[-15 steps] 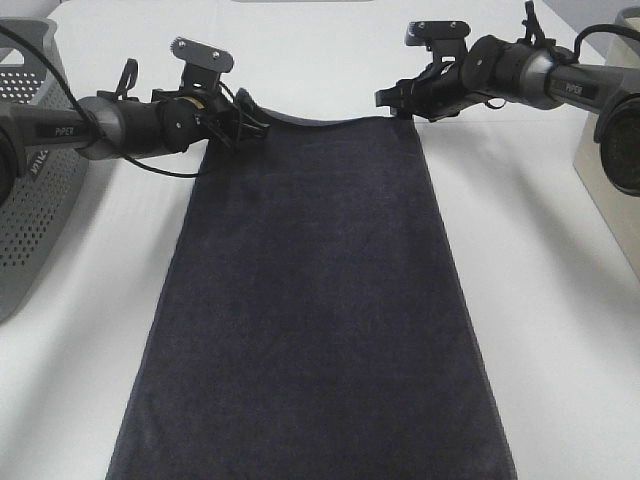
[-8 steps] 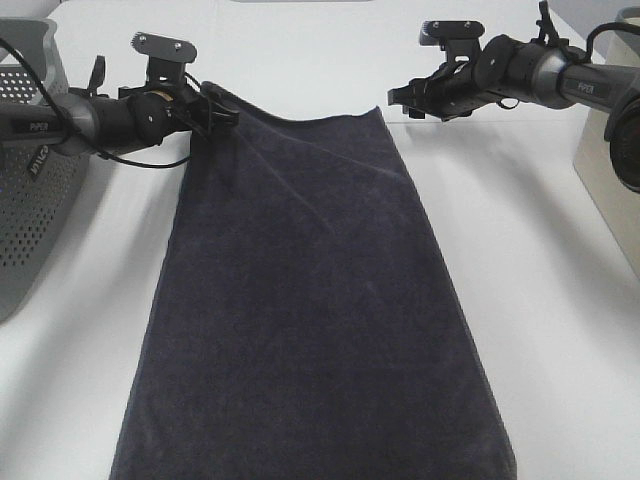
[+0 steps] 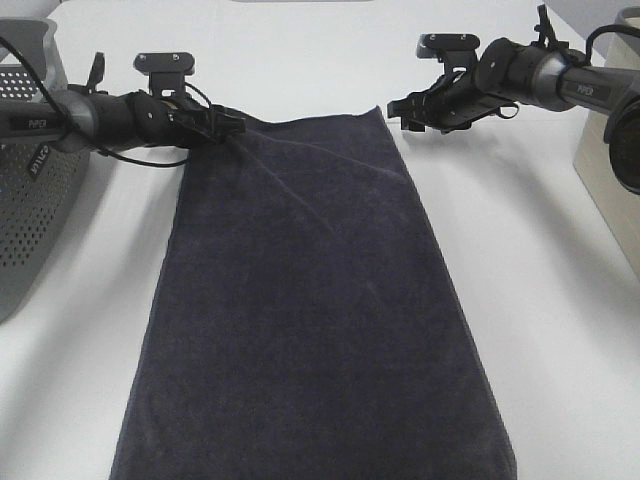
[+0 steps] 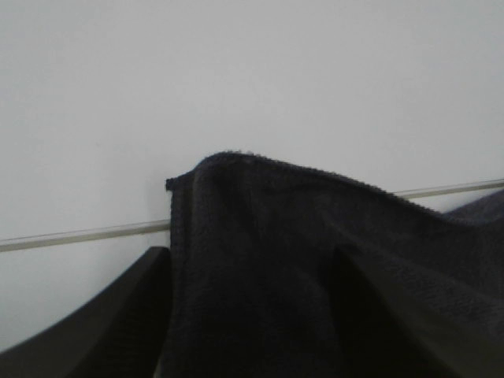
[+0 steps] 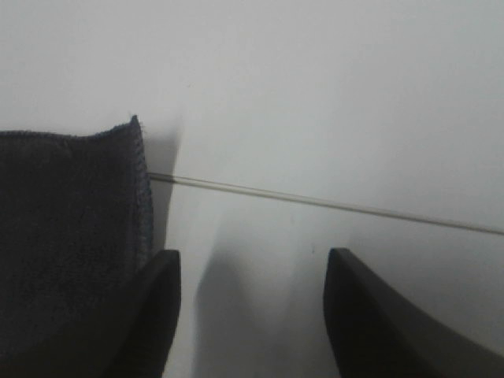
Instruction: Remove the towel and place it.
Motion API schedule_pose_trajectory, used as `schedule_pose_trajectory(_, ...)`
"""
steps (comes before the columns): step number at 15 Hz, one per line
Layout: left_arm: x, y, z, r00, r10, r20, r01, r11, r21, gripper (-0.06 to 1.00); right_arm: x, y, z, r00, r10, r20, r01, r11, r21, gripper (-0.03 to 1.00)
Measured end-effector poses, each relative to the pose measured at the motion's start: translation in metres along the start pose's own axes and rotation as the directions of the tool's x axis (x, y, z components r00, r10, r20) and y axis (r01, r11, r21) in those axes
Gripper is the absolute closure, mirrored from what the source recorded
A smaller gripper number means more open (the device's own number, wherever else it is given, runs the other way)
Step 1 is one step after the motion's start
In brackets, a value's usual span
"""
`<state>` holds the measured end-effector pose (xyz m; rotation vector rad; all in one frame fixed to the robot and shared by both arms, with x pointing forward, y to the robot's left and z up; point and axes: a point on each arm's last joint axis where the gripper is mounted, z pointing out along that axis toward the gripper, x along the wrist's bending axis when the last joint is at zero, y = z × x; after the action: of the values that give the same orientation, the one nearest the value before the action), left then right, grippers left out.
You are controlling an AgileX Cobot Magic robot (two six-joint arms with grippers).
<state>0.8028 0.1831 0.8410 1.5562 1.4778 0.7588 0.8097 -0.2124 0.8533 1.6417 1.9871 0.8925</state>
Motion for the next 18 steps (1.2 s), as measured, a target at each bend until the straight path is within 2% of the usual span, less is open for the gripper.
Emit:
schedule_pose_trajectory(3,-0.005,0.03,-0.014,1.0,0.0,0.015,0.0,0.999,-0.037,0.38,0.001,-0.004,0.0,1.0,0.0,-0.012,0.0,0.999,0.042,0.42)
schedule_pose_trajectory(5,-0.012,0.059,-0.033,0.998,0.036,0.045,-0.034,0.999,-0.025,0.38,0.005,0.005,-0.016,0.999,-0.011,-0.031,0.014,0.996,0.09,0.42)
schedule_pose_trajectory(8,-0.023,0.095,-0.071,0.989,0.096,0.115,-0.108,0.989,0.104,0.38,0.013,0.035,-0.065,0.997,-0.034,-0.067,0.045,0.986,0.162,0.41)
schedule_pose_trajectory(11,-0.033,0.13,-0.126,0.983,0.074,0.169,-0.119,0.954,0.275,0.36,0.022,0.058,-0.132,0.996,-0.038,-0.087,0.062,0.952,0.298,0.3)
schedule_pose_trajectory(12,-0.035,0.146,-0.149,0.984,0.06,0.168,-0.109,0.948,0.3,0.36,0.025,0.064,-0.157,0.995,-0.05,-0.091,0.079,0.937,0.342,0.29)
schedule_pose_trajectory(13,-0.035,0.159,-0.17,0.986,0.065,0.155,-0.112,0.943,0.313,0.36,0.027,0.067,-0.178,0.993,-0.059,-0.097,0.092,0.918,0.385,0.29)
schedule_pose_trajectory(15,-0.029,0.179,-0.199,0.991,0.091,0.1,-0.119,0.94,0.321,0.36,0.028,0.076,-0.204,0.995,-0.071,-0.075,0.095,0.917,0.388,0.29)
schedule_pose_trajectory(18,0.017,0.202,-0.239,0.993,0.061,-0.097,-0.024,0.937,0.349,0.36,0.025,0.095,-0.252,0.997,-0.073,0.033,0.059,0.945,0.321,0.29)
